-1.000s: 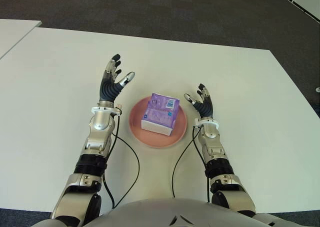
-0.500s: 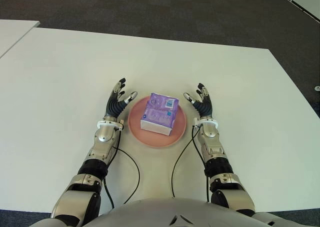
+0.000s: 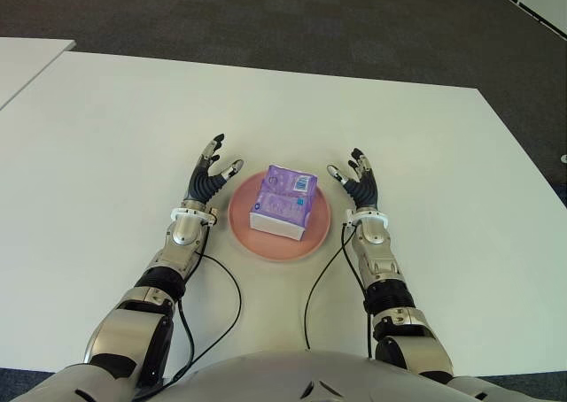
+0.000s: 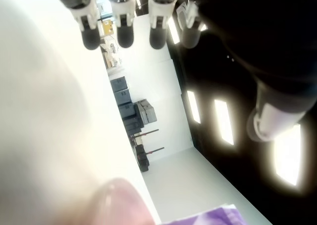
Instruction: Put the tissue paper into the plate.
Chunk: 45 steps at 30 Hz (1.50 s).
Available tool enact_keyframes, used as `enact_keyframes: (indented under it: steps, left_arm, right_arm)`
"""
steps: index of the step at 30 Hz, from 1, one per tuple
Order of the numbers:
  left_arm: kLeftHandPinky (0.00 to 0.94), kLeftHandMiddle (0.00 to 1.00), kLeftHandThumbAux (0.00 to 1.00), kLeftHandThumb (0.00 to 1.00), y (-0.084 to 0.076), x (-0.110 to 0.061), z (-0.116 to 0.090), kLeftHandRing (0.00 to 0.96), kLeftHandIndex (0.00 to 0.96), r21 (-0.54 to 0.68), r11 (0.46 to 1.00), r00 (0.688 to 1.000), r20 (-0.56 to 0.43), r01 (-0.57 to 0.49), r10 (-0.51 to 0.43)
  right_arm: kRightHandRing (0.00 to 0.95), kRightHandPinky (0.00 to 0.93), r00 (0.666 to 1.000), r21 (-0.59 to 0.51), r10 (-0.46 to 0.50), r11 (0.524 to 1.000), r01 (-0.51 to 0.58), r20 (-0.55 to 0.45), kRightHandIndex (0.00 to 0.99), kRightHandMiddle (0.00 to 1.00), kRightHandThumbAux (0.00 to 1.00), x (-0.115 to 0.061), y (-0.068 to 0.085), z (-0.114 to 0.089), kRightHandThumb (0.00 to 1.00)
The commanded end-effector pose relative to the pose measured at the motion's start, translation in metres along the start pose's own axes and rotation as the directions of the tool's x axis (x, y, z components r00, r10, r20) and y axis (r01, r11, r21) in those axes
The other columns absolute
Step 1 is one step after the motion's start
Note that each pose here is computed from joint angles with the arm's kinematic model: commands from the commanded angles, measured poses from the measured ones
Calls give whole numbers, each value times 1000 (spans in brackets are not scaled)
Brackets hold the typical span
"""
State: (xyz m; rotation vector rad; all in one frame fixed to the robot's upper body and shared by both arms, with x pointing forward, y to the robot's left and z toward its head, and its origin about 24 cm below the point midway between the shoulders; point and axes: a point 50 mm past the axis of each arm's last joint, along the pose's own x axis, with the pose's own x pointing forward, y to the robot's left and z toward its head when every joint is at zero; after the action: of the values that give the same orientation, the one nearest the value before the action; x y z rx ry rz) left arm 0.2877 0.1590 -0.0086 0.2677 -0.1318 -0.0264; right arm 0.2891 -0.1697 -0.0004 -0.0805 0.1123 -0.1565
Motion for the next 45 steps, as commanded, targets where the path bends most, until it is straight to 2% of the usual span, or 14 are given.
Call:
enact_keyframes:
  steps: [1, 9, 20, 35, 45]
  left_arm:
    - [0, 0, 513, 26, -2, -18, -18, 0, 0, -18, 999, 997, -77, -30, 28]
    - [0, 0, 534, 24, 4, -23, -16, 0, 0, -22, 999, 999, -28, -45, 44]
    - [0, 0, 535, 1, 10, -23, -14, 0, 0, -13, 997, 997, -20, -81, 81]
    - [0, 0, 538, 0, 8, -22, -13, 0, 0, -17, 995, 995, -38, -98, 97]
    - [0, 0, 554, 0, 4, -22, -14, 0, 0, -75, 993, 994, -77, -86, 81]
  right_arm:
    - [81, 125, 986, 2, -14, 1000, 15, -167, 88, 84, 716, -16, -5, -35, 175]
    - [87, 131, 987, -5, -14, 1000, 14, -162, 99, 91, 716, -16, -6, -35, 181]
    - [91, 133, 986, -9, -13, 1000, 11, -165, 100, 94, 717, -16, -8, -36, 184]
    - [85, 130, 986, -11, -11, 1000, 9, -167, 97, 90, 712, -17, -9, -37, 175]
    - [76, 116, 985, -16, -15, 1000, 13, -171, 88, 77, 712, -17, -10, -37, 174]
